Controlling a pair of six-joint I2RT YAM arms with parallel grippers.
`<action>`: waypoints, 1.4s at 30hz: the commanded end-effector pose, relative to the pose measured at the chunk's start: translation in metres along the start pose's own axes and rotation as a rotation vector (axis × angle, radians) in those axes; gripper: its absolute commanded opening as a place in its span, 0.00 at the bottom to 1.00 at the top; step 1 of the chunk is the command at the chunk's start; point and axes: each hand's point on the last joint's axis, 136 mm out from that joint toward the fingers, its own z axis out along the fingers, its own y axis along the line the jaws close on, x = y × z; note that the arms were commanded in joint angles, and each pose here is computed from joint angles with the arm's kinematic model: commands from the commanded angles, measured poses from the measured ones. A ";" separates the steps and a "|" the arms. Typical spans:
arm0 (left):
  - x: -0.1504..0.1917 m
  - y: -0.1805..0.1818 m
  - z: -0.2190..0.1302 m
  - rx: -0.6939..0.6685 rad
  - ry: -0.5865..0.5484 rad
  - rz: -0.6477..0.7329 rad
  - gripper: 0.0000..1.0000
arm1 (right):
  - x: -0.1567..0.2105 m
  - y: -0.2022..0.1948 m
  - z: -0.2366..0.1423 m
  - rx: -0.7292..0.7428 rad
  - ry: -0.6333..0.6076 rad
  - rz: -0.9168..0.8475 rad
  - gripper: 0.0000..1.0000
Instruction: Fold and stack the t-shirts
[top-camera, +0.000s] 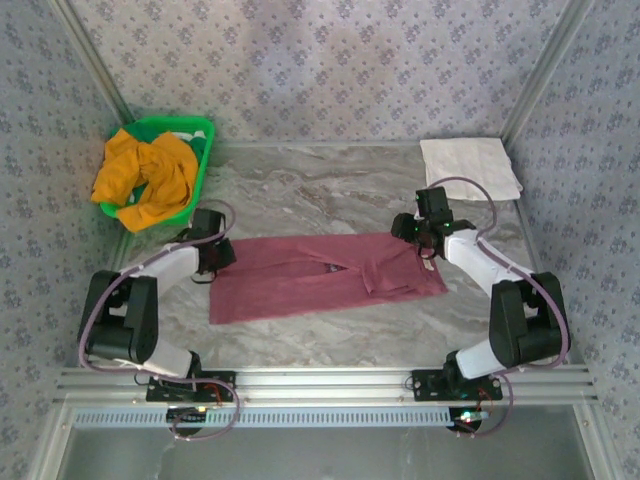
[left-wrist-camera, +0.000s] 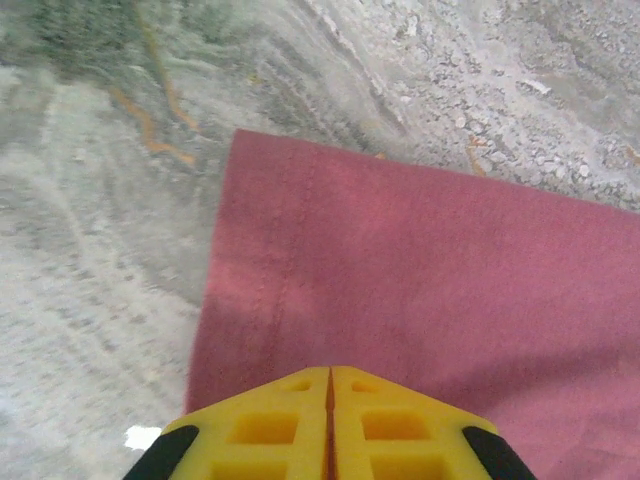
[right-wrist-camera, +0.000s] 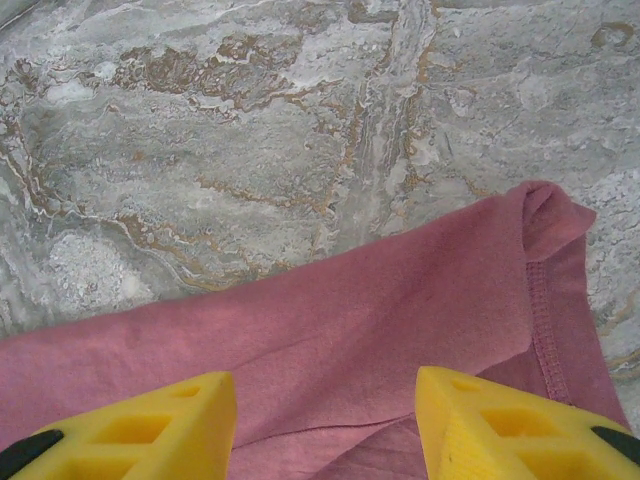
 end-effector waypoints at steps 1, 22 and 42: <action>-0.005 0.010 -0.020 -0.074 0.006 0.050 0.14 | 0.001 -0.002 0.005 0.001 0.001 0.013 0.53; 0.013 0.007 0.003 -0.078 0.196 0.018 0.40 | 0.010 -0.011 0.015 -0.040 0.031 0.062 0.53; -0.009 0.029 -0.021 -0.254 0.168 0.115 0.09 | 0.013 -0.017 0.015 -0.047 0.033 0.080 0.53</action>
